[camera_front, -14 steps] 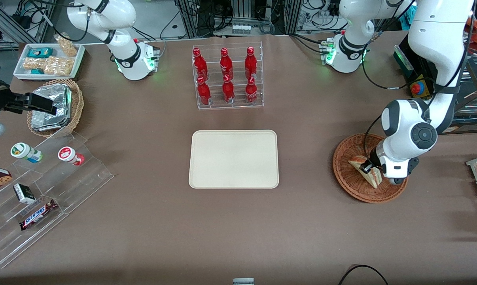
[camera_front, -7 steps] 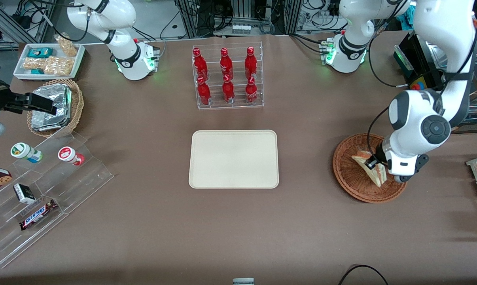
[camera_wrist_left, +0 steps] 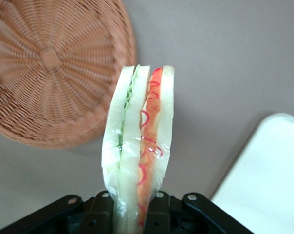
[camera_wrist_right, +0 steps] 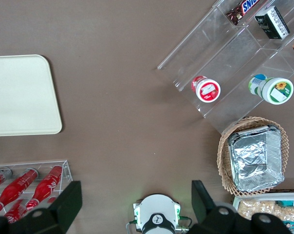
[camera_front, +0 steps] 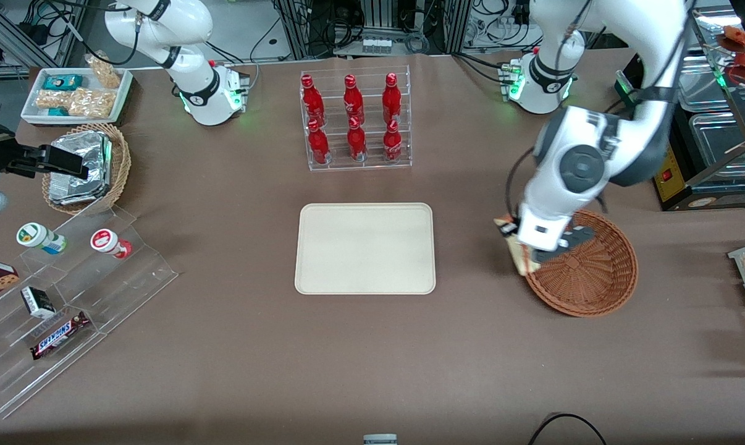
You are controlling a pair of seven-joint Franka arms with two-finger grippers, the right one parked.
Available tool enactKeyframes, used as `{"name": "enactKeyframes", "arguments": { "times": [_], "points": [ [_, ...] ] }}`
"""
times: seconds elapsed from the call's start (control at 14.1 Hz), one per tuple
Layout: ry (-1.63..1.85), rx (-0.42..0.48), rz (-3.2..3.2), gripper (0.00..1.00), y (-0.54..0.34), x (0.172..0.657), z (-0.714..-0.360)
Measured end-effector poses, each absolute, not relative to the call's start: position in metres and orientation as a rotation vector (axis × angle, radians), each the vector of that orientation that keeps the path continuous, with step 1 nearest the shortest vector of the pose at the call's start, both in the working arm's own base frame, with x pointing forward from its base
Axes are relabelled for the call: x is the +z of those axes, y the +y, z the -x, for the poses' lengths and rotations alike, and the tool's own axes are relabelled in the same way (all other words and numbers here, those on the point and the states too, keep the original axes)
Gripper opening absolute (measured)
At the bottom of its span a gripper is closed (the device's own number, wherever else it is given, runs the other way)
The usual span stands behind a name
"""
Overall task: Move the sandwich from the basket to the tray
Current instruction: 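Lift the sandwich and carry it with the left gripper over the tray, then lower the sandwich onto the cream tray and open the left gripper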
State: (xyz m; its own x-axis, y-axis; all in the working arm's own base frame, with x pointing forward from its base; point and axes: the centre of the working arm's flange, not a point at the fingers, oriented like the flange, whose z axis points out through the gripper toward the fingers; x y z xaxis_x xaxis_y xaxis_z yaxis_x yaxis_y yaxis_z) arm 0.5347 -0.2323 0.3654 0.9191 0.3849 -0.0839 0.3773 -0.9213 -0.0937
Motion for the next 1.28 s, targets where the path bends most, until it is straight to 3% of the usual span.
{"name": "enactKeyframes", "arguments": {
  "times": [0.35,1.28],
  "points": [
    [-0.433,0.221,3.059,0.16,-0.319,0.352,-0.508],
    [-0.032,0.293,3.207,0.21,-0.467,0.312,-0.515]
  ]
}}
